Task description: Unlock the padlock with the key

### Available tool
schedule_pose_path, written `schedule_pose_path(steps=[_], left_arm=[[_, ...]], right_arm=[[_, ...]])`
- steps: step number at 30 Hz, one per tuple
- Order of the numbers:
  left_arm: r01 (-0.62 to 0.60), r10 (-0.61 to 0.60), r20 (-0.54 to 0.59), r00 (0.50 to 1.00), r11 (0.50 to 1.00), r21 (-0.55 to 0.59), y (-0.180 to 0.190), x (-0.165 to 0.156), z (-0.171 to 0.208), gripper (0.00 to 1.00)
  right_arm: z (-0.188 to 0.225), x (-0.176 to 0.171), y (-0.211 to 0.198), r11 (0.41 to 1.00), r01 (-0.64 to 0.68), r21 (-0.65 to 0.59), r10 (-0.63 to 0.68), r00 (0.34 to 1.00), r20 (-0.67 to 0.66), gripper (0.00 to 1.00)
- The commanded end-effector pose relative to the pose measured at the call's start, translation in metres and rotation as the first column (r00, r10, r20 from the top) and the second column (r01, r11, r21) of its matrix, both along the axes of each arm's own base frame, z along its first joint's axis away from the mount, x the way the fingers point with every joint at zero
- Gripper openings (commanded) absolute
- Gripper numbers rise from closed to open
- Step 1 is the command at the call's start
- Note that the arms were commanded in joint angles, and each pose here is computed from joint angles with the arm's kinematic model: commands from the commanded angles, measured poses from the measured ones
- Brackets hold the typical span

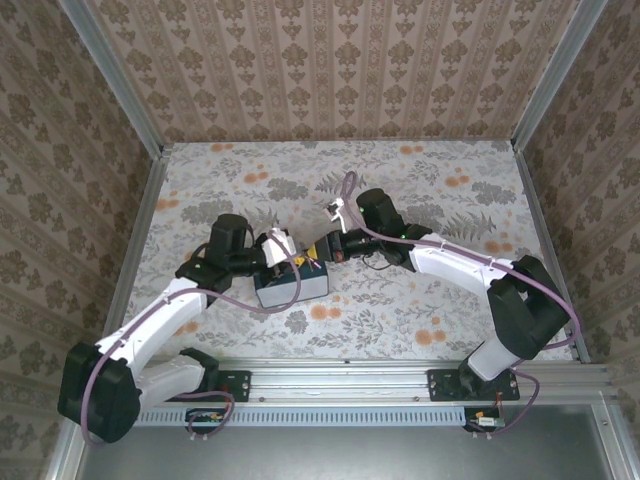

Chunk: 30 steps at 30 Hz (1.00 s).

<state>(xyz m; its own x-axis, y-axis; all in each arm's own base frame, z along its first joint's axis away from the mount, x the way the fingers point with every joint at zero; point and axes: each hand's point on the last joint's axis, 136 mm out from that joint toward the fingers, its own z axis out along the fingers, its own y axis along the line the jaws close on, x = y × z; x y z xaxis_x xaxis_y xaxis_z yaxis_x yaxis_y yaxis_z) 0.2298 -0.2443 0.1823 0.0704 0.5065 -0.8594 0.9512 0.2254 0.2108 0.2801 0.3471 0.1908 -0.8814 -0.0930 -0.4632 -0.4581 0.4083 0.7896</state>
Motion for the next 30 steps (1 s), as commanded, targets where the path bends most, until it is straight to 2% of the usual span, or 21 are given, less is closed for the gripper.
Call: schedule_pose_path(steps=[1,5,9,11,15,20,27,30], left_arm=[[0.182,-0.160,0.191,0.969,0.978,-0.105,-0.036,-0.014,0.047,0.00],[0.180,-0.158,0.215,0.964,0.980,-0.088,-0.039,-0.015,0.046,0.00],[0.199,-0.178,0.229,0.957,0.977,-0.073,-0.044,-0.019,0.042,0.00],[0.187,-0.166,0.254,0.953,0.980,-0.061,-0.047,-0.017,0.042,0.00],[0.210,-0.184,0.296,0.937,0.976,-0.060,-0.055,-0.018,0.049,0.00],[0.238,-0.211,0.350,0.913,0.971,-0.034,-0.067,-0.015,0.055,0.00],[0.259,-0.228,0.372,0.900,0.965,-0.036,-0.072,-0.016,0.059,0.00],[0.265,-0.221,0.353,0.909,0.961,-0.083,-0.074,-0.014,0.066,0.00]], right_arm=[[0.043,-0.016,0.034,0.985,0.015,0.175,0.020,0.980,-0.199,0.00],[0.029,-0.016,0.034,0.985,0.102,0.136,-0.038,0.914,-0.405,0.00],[0.021,-0.014,0.027,0.977,0.198,0.079,-0.128,0.843,-0.523,0.00],[0.016,-0.013,0.023,0.965,0.257,0.047,-0.177,0.775,-0.607,0.00],[0.012,-0.012,0.018,0.953,0.302,-0.003,-0.218,0.680,-0.700,0.00],[0.004,-0.008,0.011,0.923,0.380,-0.057,-0.265,0.523,-0.810,0.00],[0.035,0.005,-0.006,0.831,0.554,-0.053,-0.350,0.446,-0.824,0.00],[0.043,0.008,-0.009,0.840,0.539,-0.061,-0.371,0.488,-0.790,0.00]])
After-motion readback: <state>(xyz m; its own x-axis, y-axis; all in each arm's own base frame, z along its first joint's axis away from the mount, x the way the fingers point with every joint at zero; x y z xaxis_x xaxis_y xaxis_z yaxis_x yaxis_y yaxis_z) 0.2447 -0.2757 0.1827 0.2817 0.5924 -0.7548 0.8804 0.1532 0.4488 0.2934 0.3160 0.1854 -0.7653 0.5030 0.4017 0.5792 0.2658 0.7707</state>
